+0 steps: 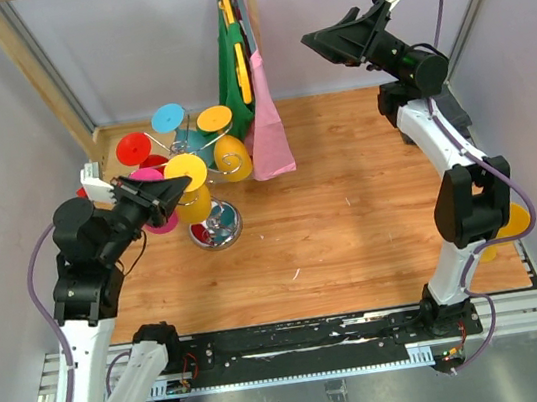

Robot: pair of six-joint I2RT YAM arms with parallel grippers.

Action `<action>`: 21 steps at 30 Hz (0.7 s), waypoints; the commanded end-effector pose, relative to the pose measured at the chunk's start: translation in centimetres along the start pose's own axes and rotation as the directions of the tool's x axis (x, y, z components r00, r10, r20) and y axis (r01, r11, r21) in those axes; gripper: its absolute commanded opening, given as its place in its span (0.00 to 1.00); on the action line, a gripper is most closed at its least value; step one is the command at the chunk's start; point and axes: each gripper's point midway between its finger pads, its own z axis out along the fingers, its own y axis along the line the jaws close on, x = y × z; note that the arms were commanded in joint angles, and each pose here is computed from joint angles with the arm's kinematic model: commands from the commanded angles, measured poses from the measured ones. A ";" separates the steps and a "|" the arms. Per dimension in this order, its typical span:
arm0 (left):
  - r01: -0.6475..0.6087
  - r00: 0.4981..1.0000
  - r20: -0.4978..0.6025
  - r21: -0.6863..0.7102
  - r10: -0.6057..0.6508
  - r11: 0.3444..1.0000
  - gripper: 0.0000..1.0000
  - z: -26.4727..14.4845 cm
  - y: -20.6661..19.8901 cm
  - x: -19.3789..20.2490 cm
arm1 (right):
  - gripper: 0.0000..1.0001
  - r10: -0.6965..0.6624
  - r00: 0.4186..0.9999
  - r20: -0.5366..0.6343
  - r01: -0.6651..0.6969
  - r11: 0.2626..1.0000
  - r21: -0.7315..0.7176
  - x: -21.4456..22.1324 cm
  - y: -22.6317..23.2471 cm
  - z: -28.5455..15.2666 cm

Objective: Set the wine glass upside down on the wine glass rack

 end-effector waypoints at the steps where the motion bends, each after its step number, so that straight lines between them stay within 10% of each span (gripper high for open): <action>1: -0.044 0.997 0.067 0.029 0.042 0.999 0.00 -1.4 -1.6 -0.8 | 0.65 -0.058 0.998 -0.008 0.058 0.998 -0.023 -0.4 0.8 -0.4; 21: -0.051 0.999 -0.004 0.066 0.051 0.997 0.00 -3.6 -1.8 1.4 | 0.66 -0.045 0.999 0.000 0.045 0.999 -0.021 -0.4 0.4 -0.5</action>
